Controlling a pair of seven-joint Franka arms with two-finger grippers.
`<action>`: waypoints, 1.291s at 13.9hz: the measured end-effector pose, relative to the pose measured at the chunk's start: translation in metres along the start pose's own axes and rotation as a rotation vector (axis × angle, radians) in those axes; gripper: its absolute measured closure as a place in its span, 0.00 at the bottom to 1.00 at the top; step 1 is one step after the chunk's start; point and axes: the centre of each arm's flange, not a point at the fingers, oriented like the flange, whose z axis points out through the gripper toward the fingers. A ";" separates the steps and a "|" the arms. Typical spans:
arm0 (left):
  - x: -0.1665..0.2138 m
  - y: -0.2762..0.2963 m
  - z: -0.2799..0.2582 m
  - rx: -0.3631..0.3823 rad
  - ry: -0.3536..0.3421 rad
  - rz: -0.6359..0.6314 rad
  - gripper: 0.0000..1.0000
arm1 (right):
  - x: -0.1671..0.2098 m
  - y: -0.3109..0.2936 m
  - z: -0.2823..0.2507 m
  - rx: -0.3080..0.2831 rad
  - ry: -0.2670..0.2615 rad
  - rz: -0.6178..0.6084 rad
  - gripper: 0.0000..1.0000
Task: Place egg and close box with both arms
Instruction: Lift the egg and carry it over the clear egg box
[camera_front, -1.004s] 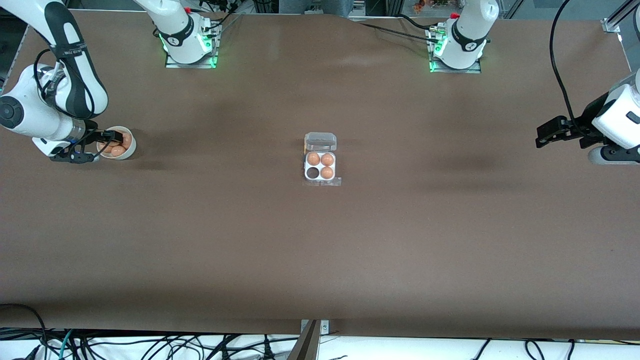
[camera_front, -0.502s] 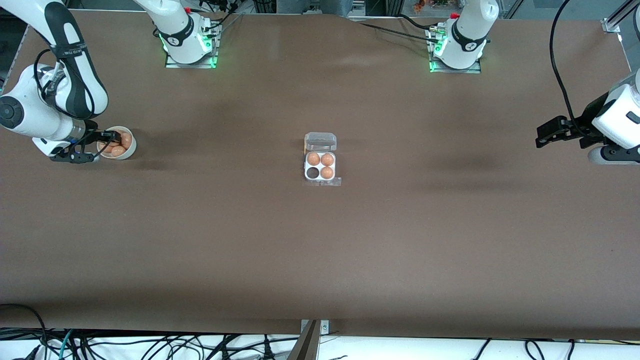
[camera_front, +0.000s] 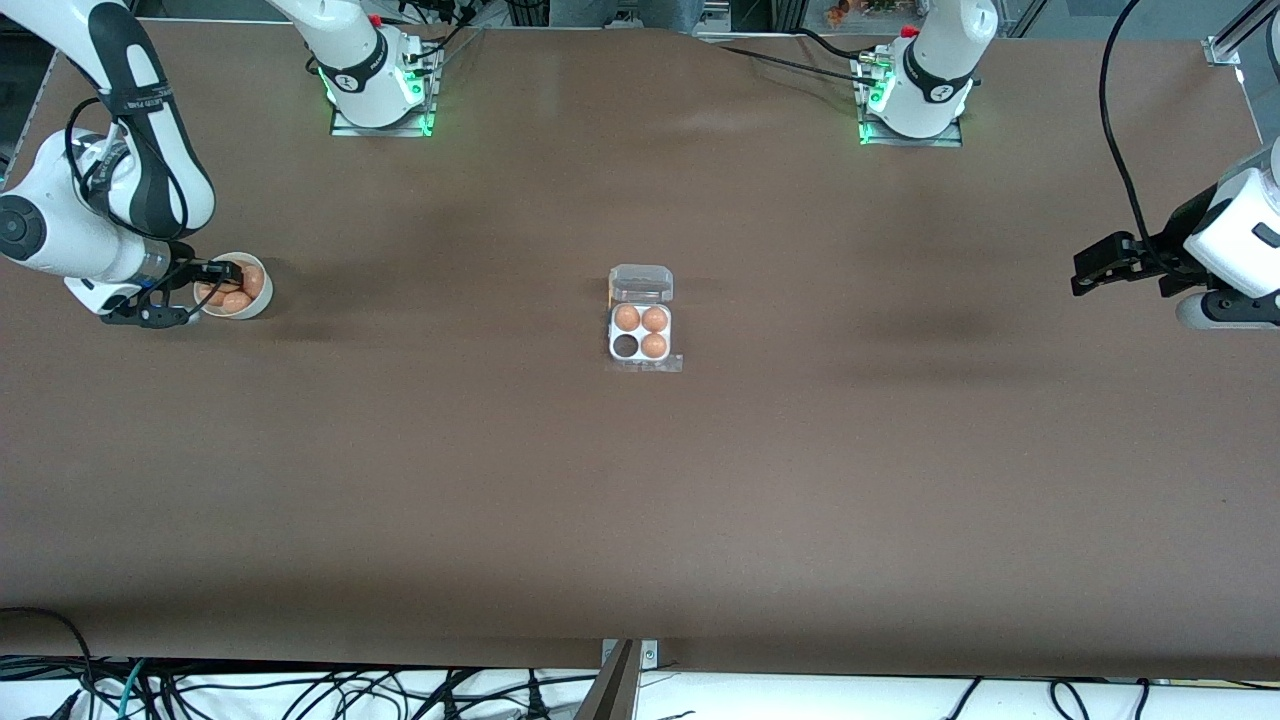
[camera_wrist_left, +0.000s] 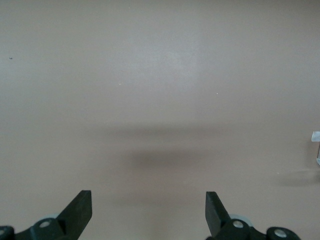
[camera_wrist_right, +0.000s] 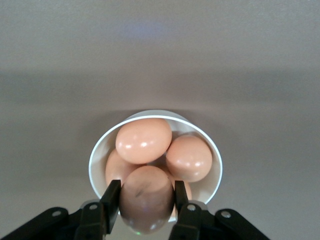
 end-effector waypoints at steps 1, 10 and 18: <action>0.000 0.000 0.000 0.000 0.000 0.000 0.00 | 0.003 -0.001 -0.008 0.003 -0.013 -0.001 0.52; 0.001 0.000 0.001 0.000 -0.002 0.000 0.00 | 0.051 -0.189 -0.151 -0.077 -0.025 0.028 0.52; 0.002 0.000 0.004 0.000 -0.008 0.000 0.00 | 0.058 -0.426 -0.157 -0.006 0.031 0.150 0.52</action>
